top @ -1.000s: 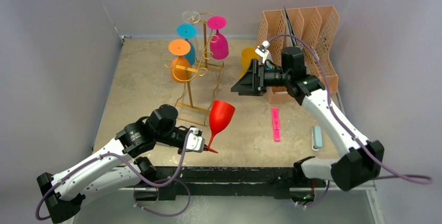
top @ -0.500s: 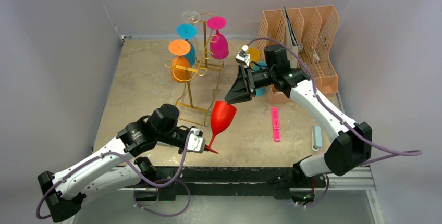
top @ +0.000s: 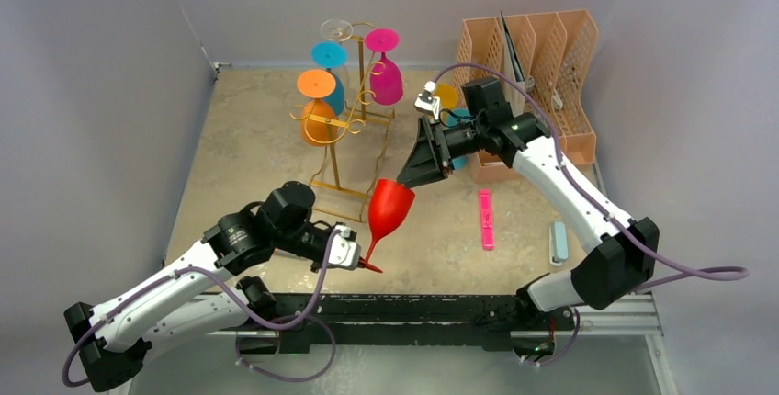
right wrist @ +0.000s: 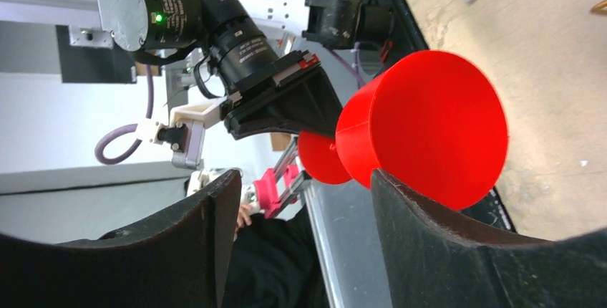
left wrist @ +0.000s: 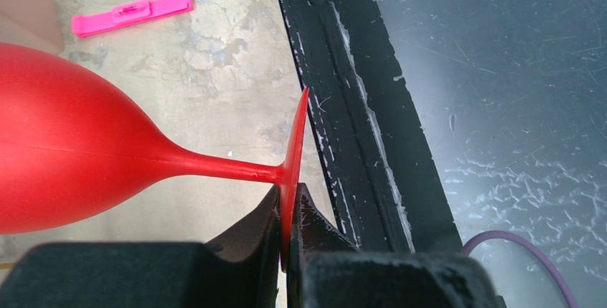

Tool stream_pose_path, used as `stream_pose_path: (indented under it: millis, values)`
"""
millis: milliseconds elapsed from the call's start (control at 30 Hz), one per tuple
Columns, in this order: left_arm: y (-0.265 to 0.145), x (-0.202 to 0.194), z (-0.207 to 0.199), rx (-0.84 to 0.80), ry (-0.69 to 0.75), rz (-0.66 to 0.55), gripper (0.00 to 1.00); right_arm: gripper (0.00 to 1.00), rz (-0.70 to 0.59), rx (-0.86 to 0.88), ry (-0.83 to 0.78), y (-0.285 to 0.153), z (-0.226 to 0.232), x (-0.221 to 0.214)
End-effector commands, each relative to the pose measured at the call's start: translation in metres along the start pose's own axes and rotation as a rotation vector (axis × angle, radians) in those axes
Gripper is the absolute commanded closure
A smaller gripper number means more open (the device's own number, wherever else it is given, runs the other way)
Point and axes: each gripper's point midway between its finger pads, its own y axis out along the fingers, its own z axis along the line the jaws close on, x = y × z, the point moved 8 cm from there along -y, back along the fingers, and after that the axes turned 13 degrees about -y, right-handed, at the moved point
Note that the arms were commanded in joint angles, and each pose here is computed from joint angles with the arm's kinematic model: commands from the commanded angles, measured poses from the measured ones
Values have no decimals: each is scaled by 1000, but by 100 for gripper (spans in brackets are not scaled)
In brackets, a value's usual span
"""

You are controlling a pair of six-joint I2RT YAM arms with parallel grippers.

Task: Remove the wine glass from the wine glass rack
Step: Place the wine glass at the center of the board.

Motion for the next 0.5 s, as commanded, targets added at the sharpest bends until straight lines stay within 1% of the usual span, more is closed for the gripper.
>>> stream_pose_path:
  millis: [0,67,233,300,400,467]
  values:
    - [-6,20,-5,-43,92,-66,100,30,-87,-89,-96,-6,8,6]
    - [-7,19,-6,-41,95,-70,100,29,-115,-129,-109,-6,5,7]
    - [-8,21,-7,-40,98,-74,100,28,-132,-127,-98,-4,3,9]
    - [-8,22,-7,-39,103,-80,100,30,-98,-119,-54,-2,0,6]
    - [-8,25,-5,-32,107,-90,100,36,-52,-107,22,2,-4,2]
    - [-7,25,-4,-32,108,-93,100,39,-20,-74,34,7,-3,-1]
